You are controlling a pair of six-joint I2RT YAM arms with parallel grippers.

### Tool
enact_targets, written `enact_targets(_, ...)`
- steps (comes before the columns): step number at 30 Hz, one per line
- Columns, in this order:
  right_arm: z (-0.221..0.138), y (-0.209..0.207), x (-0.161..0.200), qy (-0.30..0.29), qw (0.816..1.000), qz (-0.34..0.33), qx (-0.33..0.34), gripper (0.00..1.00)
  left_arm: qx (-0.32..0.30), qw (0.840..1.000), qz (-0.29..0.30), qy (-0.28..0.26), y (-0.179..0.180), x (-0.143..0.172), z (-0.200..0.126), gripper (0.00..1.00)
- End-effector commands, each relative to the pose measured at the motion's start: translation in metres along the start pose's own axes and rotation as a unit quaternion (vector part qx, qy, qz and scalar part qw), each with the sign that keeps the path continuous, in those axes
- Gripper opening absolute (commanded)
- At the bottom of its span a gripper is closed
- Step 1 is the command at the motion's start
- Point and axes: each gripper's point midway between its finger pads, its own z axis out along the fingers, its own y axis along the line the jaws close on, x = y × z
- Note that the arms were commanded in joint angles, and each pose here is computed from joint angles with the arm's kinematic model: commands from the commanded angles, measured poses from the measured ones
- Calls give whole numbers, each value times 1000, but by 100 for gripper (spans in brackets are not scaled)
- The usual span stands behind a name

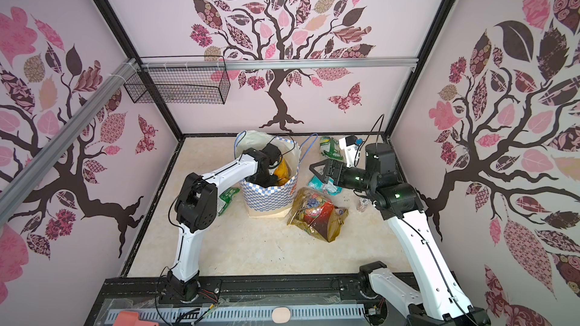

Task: Take the snacks out of the paper bag
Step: Pick up the snack from the paper bag.

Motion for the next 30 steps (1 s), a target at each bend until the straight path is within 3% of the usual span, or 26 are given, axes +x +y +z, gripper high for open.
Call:
enact_targets(1,-5,7,-3,-7,1000,-7,-3,100,-2,1000,-12,23,6,16,-3,0)
enact_targets(18,-4,8,-6,-13,1000,-1,-7,100,-2,995,-19,-97,15,-17,-93,0)
enact_targets(30,-5,7,-8,-17,1000,0,-1,100,-24,980,-13,-197,20,-34,-167,0)
